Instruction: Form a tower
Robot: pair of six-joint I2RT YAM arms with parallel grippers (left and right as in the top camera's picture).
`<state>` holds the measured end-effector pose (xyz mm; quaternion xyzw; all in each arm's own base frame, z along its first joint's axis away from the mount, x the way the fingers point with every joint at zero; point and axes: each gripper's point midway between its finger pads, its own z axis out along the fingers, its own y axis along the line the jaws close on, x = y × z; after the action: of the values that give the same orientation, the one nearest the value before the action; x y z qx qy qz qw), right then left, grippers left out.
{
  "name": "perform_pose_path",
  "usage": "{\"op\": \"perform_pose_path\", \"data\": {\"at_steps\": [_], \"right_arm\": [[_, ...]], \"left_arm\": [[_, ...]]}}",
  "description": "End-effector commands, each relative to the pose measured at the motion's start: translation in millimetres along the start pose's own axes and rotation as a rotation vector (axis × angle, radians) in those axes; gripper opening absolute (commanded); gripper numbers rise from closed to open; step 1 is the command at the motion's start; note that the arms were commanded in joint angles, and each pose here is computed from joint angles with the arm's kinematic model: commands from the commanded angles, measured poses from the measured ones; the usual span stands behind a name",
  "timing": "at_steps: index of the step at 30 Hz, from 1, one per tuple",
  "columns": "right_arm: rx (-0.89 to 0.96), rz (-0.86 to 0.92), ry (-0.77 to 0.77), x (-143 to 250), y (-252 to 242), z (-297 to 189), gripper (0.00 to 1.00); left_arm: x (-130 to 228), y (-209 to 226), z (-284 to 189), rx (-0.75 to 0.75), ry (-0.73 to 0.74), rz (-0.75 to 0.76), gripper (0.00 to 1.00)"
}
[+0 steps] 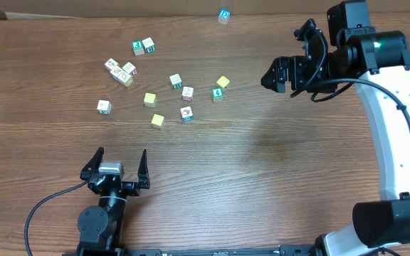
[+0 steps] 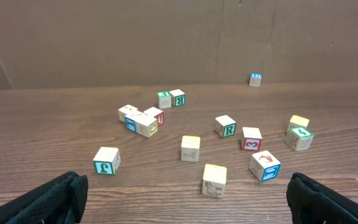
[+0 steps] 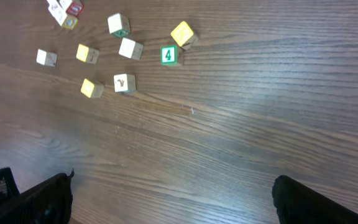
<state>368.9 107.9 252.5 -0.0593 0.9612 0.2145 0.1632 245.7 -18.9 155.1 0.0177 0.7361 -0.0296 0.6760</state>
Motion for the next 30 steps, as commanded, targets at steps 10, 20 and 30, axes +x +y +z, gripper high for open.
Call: {"op": "perform_pose_path", "data": {"at_steps": [10, 20, 30], "right_arm": [[0.047, 0.010, -0.048, -7.0, -3.6, -13.0, 1.00], [0.047, 0.010, -0.048, -7.0, -3.6, -13.0, 1.00], [0.047, 0.010, -0.048, -7.0, -3.6, -13.0, 1.00]], "left_arm": [[-1.3, 0.3, -0.4, 0.001, -0.010, 0.015, 1.00], [-1.2, 0.4, -0.3, 0.001, -0.009, 0.015, 1.00], [-1.3, 0.4, -0.3, 0.001, -0.010, 0.015, 0.99]]}}
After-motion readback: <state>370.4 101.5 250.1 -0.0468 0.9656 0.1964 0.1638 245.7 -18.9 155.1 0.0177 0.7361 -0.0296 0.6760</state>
